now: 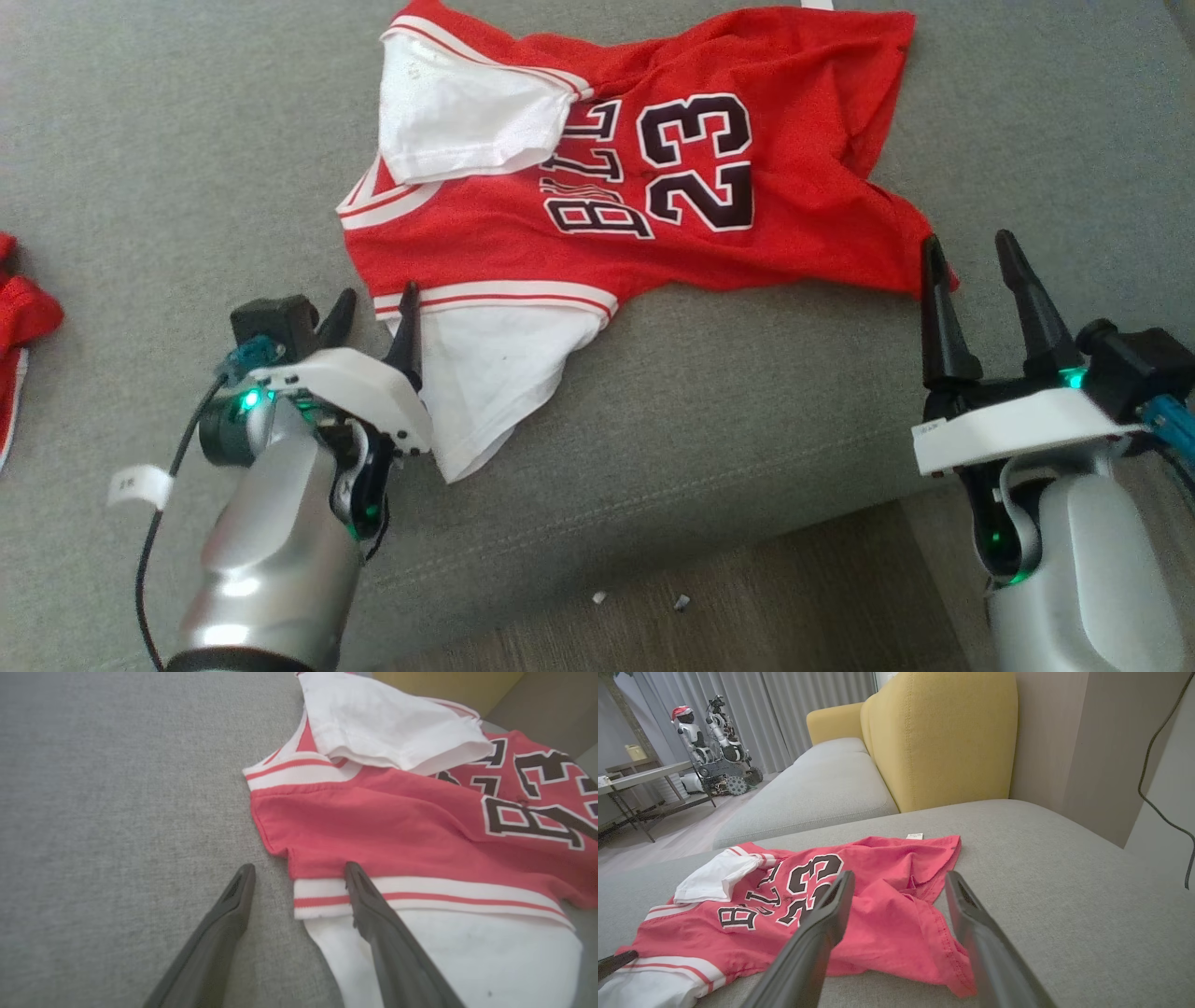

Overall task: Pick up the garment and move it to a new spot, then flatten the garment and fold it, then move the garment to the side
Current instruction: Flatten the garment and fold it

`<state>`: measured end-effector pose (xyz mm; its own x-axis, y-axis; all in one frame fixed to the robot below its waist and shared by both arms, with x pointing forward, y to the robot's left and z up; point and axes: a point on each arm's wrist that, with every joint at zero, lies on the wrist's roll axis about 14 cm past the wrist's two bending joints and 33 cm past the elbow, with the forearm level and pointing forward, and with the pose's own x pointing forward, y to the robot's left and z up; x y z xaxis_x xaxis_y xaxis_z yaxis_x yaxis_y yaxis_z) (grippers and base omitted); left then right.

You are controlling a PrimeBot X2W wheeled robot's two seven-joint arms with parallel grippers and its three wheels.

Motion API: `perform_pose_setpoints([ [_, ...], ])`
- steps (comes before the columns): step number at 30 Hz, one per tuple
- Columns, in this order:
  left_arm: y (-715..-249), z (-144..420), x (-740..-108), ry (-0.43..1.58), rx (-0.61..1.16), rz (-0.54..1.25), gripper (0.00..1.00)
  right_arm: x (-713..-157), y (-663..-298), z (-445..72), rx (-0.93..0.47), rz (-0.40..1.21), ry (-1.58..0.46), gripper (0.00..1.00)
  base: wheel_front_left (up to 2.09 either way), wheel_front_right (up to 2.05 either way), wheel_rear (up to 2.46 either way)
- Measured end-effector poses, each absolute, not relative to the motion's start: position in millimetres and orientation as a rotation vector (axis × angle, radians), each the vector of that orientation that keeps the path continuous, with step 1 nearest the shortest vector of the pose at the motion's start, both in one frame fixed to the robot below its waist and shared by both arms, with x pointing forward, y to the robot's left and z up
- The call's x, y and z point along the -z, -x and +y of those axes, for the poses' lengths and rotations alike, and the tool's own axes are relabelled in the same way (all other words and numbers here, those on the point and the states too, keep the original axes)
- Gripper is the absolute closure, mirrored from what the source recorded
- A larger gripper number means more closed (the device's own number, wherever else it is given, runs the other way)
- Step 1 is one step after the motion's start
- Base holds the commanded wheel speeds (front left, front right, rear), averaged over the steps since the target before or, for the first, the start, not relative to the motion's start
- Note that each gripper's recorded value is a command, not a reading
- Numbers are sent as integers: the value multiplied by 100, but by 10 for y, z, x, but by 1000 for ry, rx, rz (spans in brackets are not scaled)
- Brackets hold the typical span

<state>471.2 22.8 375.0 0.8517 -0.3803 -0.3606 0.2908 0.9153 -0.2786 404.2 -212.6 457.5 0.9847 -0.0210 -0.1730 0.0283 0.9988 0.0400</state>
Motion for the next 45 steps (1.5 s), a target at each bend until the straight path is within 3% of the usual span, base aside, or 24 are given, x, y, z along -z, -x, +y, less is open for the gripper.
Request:
perform_pose_setpoints([
  [6,-4794,124,-3703,194,393,453,0,-4600,-4025,-2193,44,160,-39,0,0,0,0],
  [7,-4802,115,-3698,193,398,456,36,-4595,-4025,-2197,45,161,-42,0,0,0,0],
  [8,-4810,113,-3692,192,401,459,85,-4593,-4026,-2199,47,160,-46,0,0,0,0],
  [9,-4815,118,-3679,191,399,463,100,-4593,-4029,-2198,46,157,-46,0,0,0,0],
  [20,-4917,192,-3704,190,390,433,100,-4610,-4088,-2181,40,143,-52,0,0,0,0],
  [28,-5505,644,-4207,65,305,242,100,-4520,-4052,-2226,56,170,-58,0,0,0,0],
  [32,-5580,708,-4241,19,314,236,100,-4433,-4030,-2227,57,198,-64,0,0,0,0],
  [33,-5567,719,-4202,11,321,250,86,-4410,-4028,-2226,58,204,-64,0,0,0,0],
  [34,-5552,727,-4166,7,324,261,36,-4393,-4030,-2223,57,208,-65,0,0,0,0],
  [35,-5542,731,-4147,4,325,267,0,-4383,-4037,-2218,55,209,-67,0,0,0,0],
  [45,-5472,930,-4367,80,255,177,0,-4242,-4080,-1916,-27,238,-99,0,0,0,0],
])
